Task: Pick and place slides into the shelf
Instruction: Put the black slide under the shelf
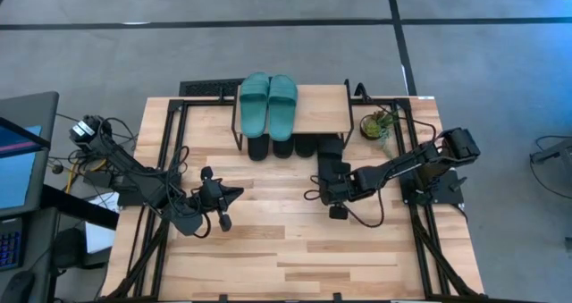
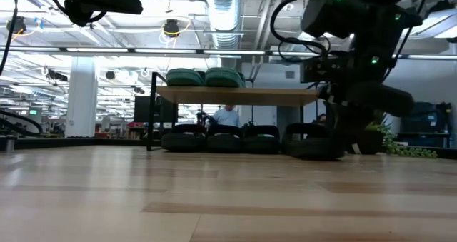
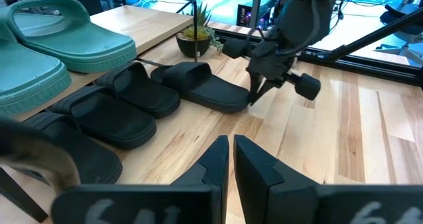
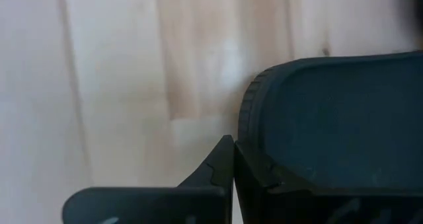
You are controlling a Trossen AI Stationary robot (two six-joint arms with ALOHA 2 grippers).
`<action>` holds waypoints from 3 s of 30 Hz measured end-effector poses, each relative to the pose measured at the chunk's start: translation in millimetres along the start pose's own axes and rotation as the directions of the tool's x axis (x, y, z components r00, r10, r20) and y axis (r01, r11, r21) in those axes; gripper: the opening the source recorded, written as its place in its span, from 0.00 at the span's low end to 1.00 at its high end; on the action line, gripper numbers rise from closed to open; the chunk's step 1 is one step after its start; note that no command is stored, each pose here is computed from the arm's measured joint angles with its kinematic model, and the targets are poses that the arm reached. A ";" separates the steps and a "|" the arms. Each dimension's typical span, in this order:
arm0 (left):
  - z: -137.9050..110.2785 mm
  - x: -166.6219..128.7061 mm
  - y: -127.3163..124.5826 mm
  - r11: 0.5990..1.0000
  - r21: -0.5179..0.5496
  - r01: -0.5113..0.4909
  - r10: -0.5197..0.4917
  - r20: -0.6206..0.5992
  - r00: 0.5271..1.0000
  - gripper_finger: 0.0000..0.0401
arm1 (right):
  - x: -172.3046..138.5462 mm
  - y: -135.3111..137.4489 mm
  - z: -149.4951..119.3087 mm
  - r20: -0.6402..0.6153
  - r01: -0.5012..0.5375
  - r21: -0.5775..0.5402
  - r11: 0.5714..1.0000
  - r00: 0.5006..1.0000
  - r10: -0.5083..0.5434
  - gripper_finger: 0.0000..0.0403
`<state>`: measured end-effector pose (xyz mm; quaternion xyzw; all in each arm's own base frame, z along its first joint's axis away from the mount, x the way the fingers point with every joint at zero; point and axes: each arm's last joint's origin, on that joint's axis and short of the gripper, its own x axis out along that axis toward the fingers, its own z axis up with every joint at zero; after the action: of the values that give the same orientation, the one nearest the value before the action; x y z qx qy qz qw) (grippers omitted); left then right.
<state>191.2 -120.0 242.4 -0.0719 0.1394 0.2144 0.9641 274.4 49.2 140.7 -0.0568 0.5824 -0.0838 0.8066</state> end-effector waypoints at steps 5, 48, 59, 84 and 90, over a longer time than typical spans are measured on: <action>0.0 0.0 0.1 1.000 0.000 -0.003 0.003 0.002 1.000 0.03 | 3.2 -12.1 1.9 -0.009 0.014 0.011 1.000 1.000 -0.014 0.00; -2.0 0.1 3.6 0.998 0.009 -0.061 0.060 0.015 0.998 0.03 | 19.6 -101.8 -3.9 -0.128 0.136 0.044 0.990 0.983 -0.129 0.00; -1.7 0.1 4.1 0.997 0.003 -0.076 0.076 0.026 0.997 0.03 | 18.3 -95.5 1.3 -0.085 0.214 0.042 0.976 0.974 -0.209 0.00; -1.9 0.1 3.8 0.998 -0.005 -0.064 0.064 0.018 0.998 0.03 | 20.6 -62.8 -7.7 -0.059 0.249 0.024 0.968 0.967 -0.247 0.00; -2.5 0.1 4.1 0.998 0.003 -0.064 0.064 0.013 0.998 0.03 | 18.8 -51.2 -6.8 -0.007 0.334 -0.002 0.943 0.943 -0.334 0.00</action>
<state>188.9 -116.7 239.6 -0.0647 0.1359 0.2456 0.9576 270.1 -4.7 130.7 -0.1547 0.5672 -0.2190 0.7787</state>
